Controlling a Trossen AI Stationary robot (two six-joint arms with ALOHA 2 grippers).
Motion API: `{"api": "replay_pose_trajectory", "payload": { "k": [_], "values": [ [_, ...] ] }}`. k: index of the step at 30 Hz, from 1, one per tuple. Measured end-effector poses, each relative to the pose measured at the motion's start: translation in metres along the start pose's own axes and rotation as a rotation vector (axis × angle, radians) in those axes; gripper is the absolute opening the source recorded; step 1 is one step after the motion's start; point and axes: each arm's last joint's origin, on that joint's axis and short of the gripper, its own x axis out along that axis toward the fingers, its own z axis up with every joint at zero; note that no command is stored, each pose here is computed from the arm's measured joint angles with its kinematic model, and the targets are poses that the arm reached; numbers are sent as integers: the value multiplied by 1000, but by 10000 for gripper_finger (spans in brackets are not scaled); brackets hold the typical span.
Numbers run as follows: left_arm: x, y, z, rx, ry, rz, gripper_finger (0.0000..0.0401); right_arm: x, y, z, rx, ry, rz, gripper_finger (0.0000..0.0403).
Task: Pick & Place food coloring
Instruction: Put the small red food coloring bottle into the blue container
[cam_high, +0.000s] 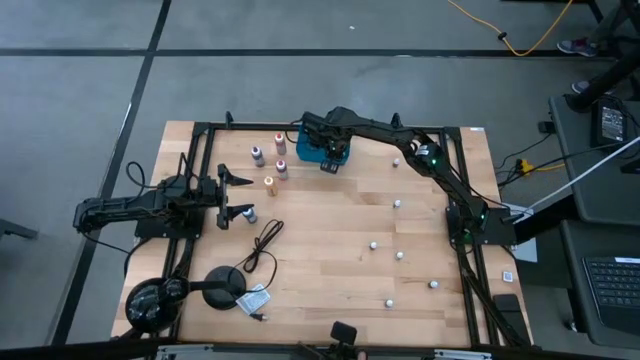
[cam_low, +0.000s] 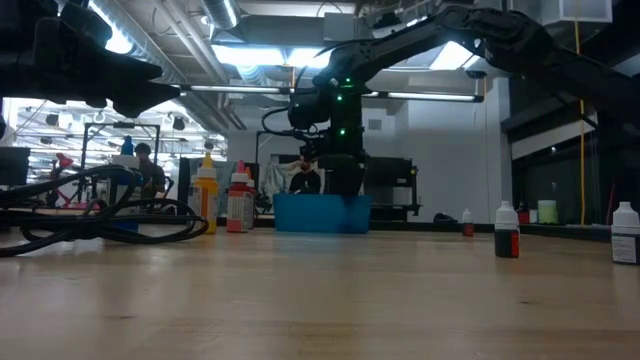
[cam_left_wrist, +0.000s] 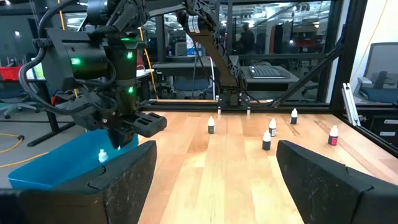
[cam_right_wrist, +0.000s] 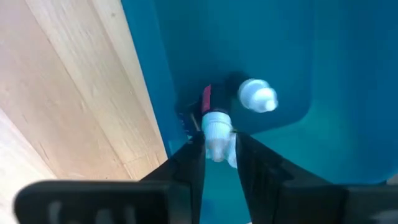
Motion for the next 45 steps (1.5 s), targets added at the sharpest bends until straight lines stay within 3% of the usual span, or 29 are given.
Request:
{"api": "replay_pose_trajectory", "payload": {
  "k": [14,27,31,35,41,45],
  "values": [
    [0,0,0,0,0,0,327,-4,-1,1,-1,-11,-2,117],
    [0,0,0,0,0,0,329,-50,-12,-8,47,-22,-7,118],
    [0,0,0,0,1,0,327,-61,-13,-12,95,-27,-2,134],
    [0,0,0,0,0,0,329,-70,-14,-16,162,-35,22,175],
    [0,0,0,0,1,0,327,-73,-14,-23,377,24,-1,231],
    [0,0,0,0,0,0,329,-72,-17,-25,478,36,-4,242]
  ]
}}
